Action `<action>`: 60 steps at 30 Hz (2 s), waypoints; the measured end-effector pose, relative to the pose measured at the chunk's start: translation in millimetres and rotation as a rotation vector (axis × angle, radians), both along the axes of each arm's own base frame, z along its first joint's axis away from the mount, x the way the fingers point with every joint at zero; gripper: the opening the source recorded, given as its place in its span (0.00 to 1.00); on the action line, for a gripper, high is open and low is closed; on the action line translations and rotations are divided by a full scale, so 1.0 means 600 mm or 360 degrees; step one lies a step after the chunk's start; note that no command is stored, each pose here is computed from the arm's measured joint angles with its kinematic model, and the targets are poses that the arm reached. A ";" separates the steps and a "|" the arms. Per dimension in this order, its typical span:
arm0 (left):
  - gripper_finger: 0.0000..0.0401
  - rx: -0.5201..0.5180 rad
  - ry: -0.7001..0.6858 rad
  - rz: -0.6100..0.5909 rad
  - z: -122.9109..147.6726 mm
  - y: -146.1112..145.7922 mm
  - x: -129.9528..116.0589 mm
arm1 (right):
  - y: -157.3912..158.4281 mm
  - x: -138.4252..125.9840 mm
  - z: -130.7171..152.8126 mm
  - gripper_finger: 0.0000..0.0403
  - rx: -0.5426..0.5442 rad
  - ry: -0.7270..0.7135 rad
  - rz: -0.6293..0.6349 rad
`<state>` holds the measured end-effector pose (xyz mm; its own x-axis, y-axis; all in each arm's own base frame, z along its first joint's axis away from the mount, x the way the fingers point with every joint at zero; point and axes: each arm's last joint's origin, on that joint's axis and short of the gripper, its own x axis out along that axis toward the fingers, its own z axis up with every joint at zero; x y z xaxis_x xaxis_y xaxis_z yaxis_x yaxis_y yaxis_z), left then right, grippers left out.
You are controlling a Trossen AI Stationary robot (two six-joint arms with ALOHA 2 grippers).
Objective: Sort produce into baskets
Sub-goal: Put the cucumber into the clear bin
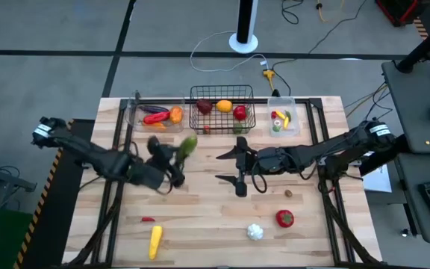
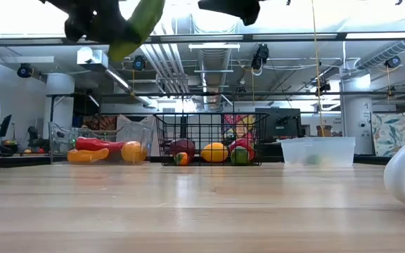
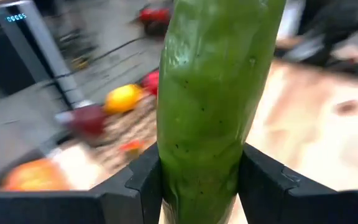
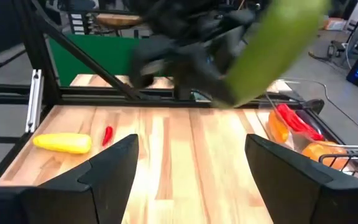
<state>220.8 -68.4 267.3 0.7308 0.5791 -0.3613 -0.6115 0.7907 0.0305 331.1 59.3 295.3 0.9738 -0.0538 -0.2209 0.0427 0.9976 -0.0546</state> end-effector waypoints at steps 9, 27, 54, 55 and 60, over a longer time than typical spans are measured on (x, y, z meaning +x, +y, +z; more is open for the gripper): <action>0.36 0.0047 0.0629 0.0453 0.036 0.109 -0.026 | 0.001 0.003 -0.017 0.70 -0.0019 0.0099 0.0000; 0.36 -0.0435 0.1213 0.0644 0.004 0.311 -0.082 | 0.002 0.001 -0.022 0.69 -0.0002 0.0147 0.0001; 0.36 -0.0452 0.2062 0.0271 -0.037 0.438 -0.041 | 0.001 -0.001 -0.028 0.69 -0.0011 0.0195 0.0000; 0.36 -0.0438 0.2080 0.0241 -0.035 0.440 -0.041 | 0.001 -0.001 -0.028 0.69 -0.0011 0.0194 0.0001; 0.36 -0.0393 0.2178 0.0111 -0.038 0.448 -0.044 | 0.002 -0.002 -0.031 0.69 -0.0009 0.0207 0.0013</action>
<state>194.3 200.4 244.2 -0.3098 0.4165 -0.8547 -0.2476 0.8326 0.4955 330.2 60.2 276.5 0.9374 -0.0474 -0.3451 0.0266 0.9975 -0.0648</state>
